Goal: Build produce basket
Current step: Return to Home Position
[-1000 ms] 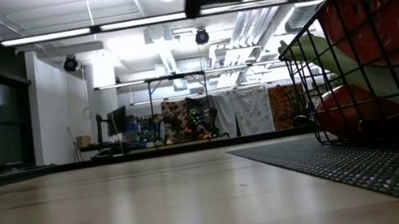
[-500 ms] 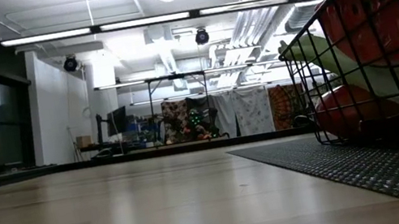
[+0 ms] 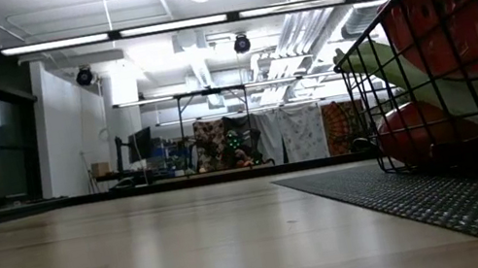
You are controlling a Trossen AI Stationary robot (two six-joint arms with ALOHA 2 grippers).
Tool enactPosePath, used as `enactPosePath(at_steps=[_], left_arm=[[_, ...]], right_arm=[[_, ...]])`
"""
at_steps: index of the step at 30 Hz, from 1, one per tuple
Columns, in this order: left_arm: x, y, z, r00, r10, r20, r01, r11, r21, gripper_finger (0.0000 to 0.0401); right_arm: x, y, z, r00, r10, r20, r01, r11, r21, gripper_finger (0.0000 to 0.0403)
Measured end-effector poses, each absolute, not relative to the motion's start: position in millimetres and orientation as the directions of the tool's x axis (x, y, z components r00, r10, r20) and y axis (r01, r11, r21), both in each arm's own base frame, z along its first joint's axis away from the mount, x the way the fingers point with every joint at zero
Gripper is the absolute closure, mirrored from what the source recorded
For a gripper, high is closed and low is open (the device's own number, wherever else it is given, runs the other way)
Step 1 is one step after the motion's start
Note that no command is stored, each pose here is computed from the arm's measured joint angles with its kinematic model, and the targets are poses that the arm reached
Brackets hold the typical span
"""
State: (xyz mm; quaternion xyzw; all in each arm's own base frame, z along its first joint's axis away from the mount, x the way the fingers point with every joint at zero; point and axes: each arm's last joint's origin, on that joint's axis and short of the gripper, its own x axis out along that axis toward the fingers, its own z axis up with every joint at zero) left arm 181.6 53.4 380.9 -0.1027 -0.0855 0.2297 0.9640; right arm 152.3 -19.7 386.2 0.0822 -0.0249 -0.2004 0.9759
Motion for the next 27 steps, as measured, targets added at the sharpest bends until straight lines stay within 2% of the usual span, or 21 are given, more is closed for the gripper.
enactPosePath(at_steps=[11,17,23,27], left_arm=[[142.9,34.1,357.9,0.893,0.392,0.222,-0.338,0.908,-0.247,0.0165],[138.7,24.7,355.0,0.928,0.313,0.203,-0.263,0.935,-0.240,0.0165],[134.5,22.6,348.4,0.943,0.307,0.130,-0.259,0.920,-0.295,0.0165],[124.9,21.4,350.9,0.940,0.308,0.148,-0.268,0.934,-0.238,0.0191]], right_arm=[[154.6,-11.6,385.9,0.993,-0.114,0.014,0.106,0.960,0.260,0.0100],[154.6,-11.1,385.8,0.995,-0.098,0.013,0.092,0.962,0.258,0.0100],[154.7,-11.1,385.6,0.995,-0.098,0.010,0.092,0.961,0.259,0.0100],[154.7,-11.1,385.6,0.995,-0.098,0.010,0.092,0.961,0.259,0.0100]])
